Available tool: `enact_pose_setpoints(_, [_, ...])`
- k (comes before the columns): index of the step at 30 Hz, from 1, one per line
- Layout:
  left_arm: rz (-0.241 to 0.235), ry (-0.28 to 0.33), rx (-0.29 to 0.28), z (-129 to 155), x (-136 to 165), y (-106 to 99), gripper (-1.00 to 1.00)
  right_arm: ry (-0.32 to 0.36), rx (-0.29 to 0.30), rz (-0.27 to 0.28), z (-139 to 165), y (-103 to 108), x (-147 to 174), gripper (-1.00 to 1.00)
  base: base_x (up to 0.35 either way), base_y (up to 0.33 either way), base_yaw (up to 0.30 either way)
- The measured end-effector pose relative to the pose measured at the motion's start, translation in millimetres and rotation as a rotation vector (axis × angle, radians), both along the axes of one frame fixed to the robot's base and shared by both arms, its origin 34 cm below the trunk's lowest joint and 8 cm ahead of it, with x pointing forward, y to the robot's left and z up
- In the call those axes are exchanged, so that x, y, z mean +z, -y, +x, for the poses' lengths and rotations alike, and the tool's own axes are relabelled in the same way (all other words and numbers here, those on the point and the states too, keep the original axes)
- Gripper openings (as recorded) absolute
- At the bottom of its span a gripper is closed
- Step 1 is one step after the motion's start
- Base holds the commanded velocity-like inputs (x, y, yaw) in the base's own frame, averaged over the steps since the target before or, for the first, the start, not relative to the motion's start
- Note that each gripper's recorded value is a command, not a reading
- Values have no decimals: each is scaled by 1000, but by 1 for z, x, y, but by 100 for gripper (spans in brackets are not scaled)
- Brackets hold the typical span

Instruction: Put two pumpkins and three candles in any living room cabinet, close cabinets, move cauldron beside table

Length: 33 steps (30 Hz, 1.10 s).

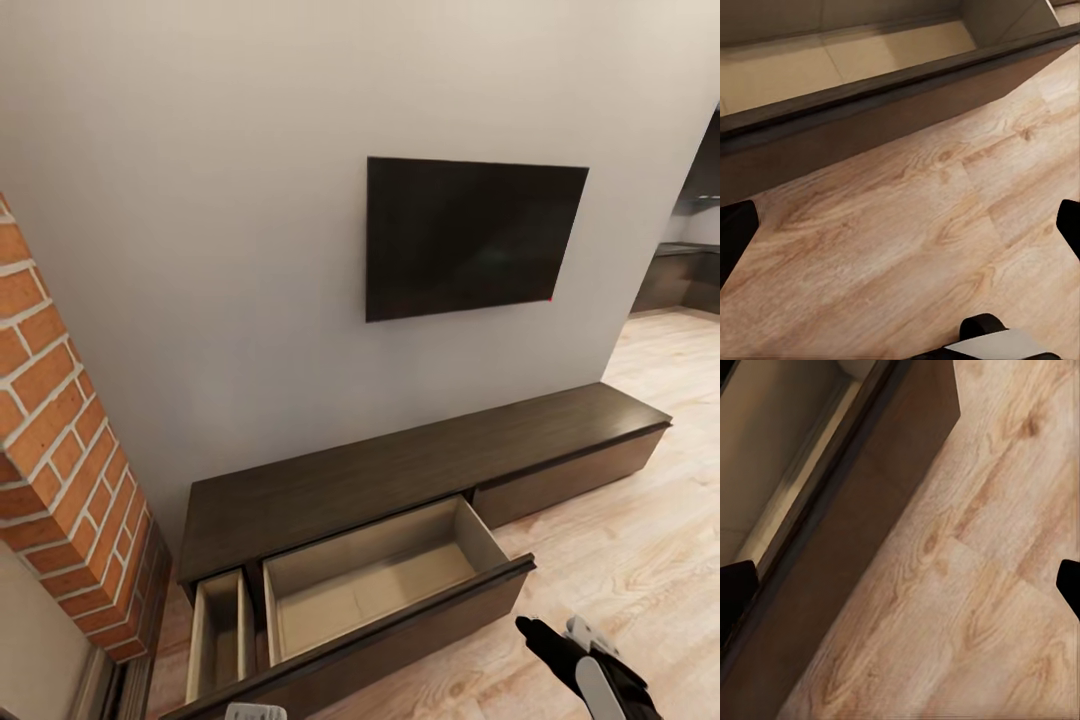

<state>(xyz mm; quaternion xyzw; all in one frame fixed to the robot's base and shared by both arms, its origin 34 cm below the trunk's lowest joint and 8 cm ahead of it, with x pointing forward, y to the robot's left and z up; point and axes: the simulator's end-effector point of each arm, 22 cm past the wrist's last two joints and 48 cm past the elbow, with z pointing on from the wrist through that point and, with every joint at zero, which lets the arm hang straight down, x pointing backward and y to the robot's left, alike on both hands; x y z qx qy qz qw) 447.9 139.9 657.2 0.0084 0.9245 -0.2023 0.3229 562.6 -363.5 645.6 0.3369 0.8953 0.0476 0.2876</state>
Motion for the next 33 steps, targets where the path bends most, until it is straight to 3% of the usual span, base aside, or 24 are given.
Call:
enact_pose_setpoints(21, [39, -35, 44, -4, -3, -12, 100, -40, -5, 4, -28, -1, -3, 100, -15, 7, 0])
enact_pose_setpoints(33, [37, -39, 46, -4, -3, -13, 100, -42, -3, 5, -29, -1, -4, 100, -183, 179, -136])
